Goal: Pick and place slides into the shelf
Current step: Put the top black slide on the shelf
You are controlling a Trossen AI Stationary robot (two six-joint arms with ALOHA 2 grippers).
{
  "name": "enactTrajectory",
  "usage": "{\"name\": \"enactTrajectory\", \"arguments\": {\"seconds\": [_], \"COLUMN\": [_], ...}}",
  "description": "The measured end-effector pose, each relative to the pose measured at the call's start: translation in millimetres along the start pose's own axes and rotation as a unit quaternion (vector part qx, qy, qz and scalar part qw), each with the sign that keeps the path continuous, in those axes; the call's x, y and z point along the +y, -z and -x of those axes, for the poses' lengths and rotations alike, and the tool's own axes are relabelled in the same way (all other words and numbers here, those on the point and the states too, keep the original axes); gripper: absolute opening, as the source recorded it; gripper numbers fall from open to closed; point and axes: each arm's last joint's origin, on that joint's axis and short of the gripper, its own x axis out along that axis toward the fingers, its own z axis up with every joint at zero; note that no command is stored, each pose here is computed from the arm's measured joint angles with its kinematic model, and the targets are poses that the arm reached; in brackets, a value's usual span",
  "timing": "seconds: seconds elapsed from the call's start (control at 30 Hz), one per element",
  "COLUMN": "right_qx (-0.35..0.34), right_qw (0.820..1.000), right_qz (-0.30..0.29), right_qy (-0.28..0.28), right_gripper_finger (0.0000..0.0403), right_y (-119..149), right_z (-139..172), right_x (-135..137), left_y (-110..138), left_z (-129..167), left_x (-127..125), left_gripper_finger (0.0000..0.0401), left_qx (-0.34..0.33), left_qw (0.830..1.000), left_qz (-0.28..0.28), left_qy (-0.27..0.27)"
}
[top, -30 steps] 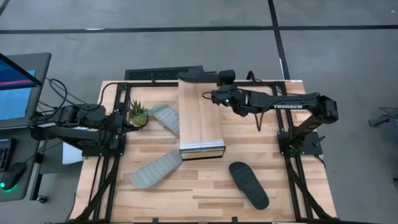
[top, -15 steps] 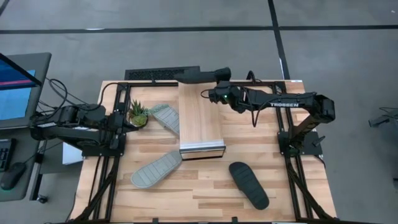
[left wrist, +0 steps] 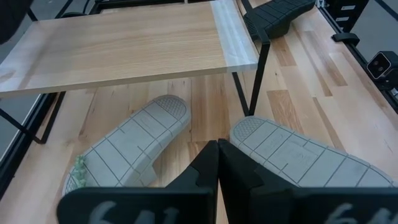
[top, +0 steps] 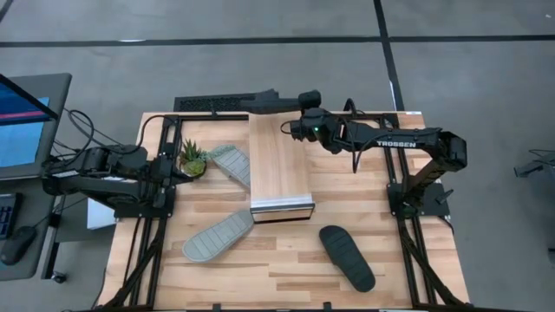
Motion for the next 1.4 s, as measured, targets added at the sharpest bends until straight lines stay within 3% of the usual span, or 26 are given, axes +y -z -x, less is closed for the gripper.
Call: {"name": "enactTrajectory", "arguments": {"seconds": [1.4], "right_qx": [-0.014], "right_qw": [1.000], "right_qz": [0.005], "right_qy": [-0.017], "right_gripper_finger": [0.0000], "right_y": [5], "right_z": [-34], "right_x": [9], "left_y": [0], "left_z": [0], "left_x": [0], "left_gripper_finger": [0.0000], "left_qx": [0.000], "left_qw": [1.000], "left_qz": [0.000], "left_qy": [0.000]}}
